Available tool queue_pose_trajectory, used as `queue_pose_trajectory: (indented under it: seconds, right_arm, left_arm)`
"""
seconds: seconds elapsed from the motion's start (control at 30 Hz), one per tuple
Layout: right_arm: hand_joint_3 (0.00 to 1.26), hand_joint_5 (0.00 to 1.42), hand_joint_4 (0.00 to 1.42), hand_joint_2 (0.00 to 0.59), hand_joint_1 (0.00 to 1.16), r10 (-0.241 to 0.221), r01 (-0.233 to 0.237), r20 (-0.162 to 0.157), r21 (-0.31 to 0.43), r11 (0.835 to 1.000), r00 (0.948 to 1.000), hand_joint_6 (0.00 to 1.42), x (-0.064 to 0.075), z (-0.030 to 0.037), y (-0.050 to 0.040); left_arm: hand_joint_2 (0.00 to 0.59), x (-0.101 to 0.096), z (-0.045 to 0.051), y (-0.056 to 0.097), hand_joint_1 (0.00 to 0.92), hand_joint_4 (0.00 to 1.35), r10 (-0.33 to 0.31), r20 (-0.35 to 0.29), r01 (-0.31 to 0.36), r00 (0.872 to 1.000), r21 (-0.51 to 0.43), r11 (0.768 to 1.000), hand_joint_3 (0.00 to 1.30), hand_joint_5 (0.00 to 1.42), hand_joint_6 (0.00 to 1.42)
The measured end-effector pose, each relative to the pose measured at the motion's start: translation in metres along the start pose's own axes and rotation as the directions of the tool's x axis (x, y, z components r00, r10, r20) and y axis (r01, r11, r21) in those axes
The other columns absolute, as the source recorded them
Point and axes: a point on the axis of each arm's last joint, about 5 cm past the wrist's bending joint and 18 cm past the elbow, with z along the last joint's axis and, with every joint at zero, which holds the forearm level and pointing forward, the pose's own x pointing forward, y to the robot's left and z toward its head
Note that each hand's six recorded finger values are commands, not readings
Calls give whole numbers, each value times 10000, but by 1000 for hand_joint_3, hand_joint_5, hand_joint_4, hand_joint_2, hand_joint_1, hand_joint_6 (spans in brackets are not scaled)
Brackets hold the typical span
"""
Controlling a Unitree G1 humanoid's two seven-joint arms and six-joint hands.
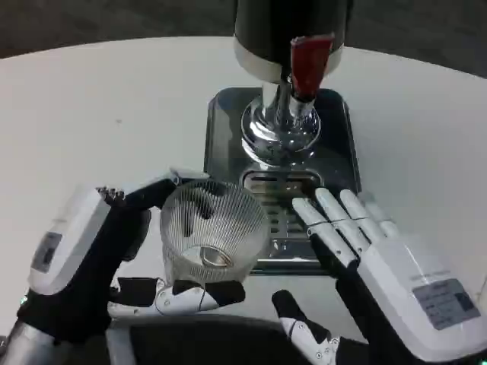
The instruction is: Grasp the cup under the faucet to collect the drink, then remove the cup.
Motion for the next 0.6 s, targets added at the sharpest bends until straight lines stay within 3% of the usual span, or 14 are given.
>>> queue_pose_trajectory:
  seconds: [0.6]
  right_arm:
    - [74,0,21,463,325,-118,118,-82,-33,9999,9999,0,13,-10,-12]
  left_arm:
    - [78,-28,-36,-12,605,1111,-28,16,28,10000,79,10000,957,1238,1393]
